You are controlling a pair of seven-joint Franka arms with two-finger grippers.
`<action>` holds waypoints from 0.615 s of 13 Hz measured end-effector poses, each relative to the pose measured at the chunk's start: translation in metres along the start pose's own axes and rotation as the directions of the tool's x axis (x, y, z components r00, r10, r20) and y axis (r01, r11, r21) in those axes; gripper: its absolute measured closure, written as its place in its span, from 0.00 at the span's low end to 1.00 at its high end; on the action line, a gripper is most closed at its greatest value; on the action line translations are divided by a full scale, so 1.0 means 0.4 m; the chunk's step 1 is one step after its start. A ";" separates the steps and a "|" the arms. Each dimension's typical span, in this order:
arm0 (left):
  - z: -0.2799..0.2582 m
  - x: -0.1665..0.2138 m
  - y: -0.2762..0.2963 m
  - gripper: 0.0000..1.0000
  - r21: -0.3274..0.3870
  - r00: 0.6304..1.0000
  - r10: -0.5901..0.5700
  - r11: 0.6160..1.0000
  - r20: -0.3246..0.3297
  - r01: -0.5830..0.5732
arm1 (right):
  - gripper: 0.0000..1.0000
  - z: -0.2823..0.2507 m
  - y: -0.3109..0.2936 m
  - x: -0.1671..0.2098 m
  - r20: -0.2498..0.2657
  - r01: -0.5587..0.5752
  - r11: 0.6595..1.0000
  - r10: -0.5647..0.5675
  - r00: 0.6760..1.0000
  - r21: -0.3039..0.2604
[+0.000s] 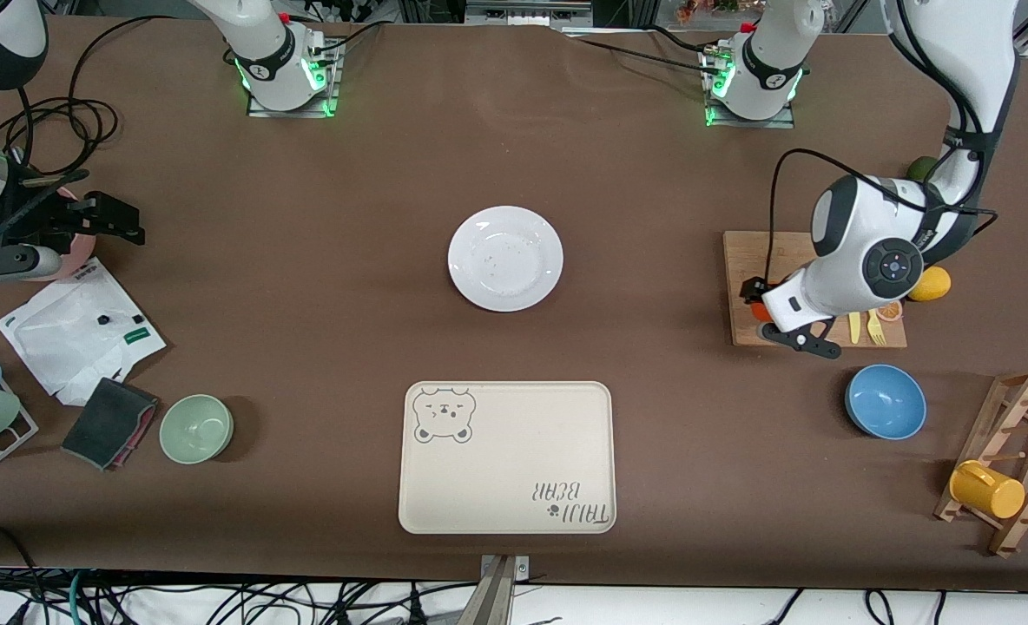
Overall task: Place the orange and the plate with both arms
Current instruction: 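Close the left gripper on the orange and lift it, then carry the orange with the left gripper over the white plate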
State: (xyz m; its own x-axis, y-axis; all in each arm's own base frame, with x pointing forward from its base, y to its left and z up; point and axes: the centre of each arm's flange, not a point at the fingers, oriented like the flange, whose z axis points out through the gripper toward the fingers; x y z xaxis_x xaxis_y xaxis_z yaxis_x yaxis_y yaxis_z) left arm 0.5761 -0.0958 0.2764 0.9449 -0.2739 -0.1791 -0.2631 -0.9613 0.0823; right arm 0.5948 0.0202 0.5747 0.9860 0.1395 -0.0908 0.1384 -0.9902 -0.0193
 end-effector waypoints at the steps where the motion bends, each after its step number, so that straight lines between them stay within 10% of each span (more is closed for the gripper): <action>1: -0.020 0.010 0.065 0.18 -0.020 1.000 -0.025 0.999 -0.009 0.025 | 0.00 0.000 0.000 0.000 0.000 0.000 1.000 0.000 1.000 0.000; 8: -0.046 -0.013 0.645 0.18 -0.066 0.944 -0.330 0.942 -0.003 0.329 | 0.00 0.000 0.002 0.000 0.000 -0.001 1.000 0.001 1.000 0.000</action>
State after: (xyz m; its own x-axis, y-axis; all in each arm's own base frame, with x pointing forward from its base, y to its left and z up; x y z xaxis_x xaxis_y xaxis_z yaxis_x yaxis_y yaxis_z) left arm 0.5069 -0.3419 0.3165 0.9793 0.0583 -0.1937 0.0756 -0.9937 0.0829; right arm 0.5949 0.0195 0.5745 0.9862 0.1383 -0.0911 0.1372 -0.9904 -0.0192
